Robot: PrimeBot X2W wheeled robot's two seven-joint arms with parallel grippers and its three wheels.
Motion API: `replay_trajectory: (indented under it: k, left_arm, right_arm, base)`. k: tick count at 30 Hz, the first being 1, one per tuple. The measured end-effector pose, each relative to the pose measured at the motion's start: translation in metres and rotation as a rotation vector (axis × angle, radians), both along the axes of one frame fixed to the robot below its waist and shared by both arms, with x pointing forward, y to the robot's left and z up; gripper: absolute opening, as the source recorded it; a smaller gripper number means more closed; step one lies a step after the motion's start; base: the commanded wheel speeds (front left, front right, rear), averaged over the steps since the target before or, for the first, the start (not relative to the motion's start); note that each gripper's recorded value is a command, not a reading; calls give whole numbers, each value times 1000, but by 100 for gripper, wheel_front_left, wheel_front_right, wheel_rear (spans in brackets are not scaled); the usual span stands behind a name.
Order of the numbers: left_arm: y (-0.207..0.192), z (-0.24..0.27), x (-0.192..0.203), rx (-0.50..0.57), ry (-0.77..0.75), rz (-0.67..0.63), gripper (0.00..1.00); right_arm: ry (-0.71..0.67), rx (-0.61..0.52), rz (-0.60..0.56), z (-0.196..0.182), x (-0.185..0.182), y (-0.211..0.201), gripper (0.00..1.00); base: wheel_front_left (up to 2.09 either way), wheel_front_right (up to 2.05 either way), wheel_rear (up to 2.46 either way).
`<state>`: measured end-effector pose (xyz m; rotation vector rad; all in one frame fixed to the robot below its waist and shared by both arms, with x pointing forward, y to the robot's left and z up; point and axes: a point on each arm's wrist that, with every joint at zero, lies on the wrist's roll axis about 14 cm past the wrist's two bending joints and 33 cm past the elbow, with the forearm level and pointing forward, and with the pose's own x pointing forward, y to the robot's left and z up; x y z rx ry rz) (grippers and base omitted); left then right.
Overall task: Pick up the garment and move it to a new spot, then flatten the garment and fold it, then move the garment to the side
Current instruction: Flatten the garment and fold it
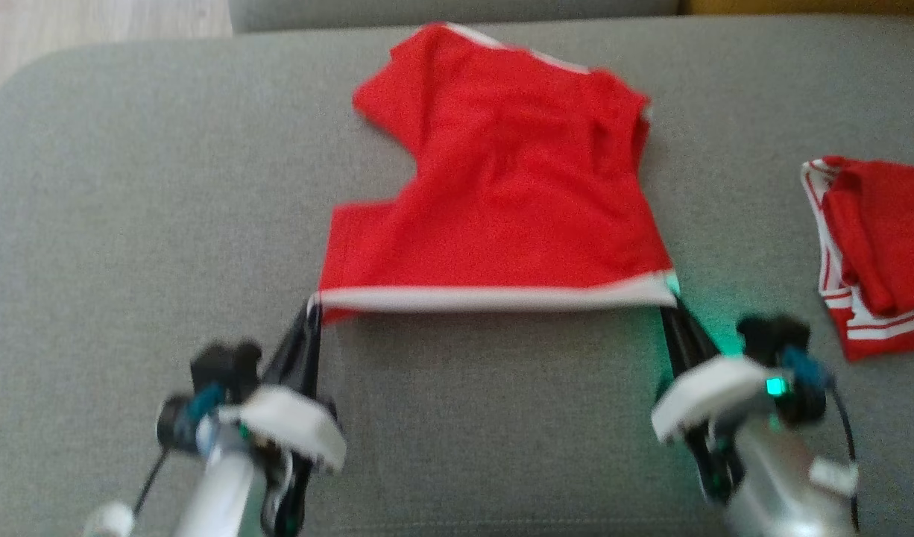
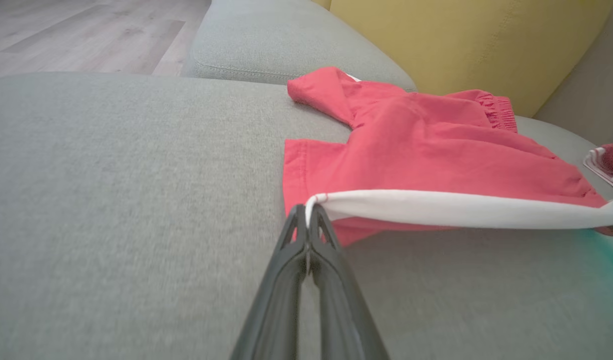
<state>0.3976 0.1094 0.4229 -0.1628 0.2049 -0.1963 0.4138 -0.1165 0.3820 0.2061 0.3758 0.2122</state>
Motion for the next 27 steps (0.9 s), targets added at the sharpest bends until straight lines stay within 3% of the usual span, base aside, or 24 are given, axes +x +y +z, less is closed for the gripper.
replay_trajectory:
  k: [7,17,27]
  left_arm:
    - [6,5,-55,-15,-13,33,0]
    - [11,19,-95,-12,-11,63,0]
    - [14,32,-98,-11,-20,66,0]
  right_arm:
    - [25,29,-51,1,-65,-11,0]
    - [65,31,-78,28,-130,-23,0]
    - [73,53,-80,47,-142,-25,0]
  base:
    - [0,0,0]
    - [0,0,0]
    - [0,0,0]
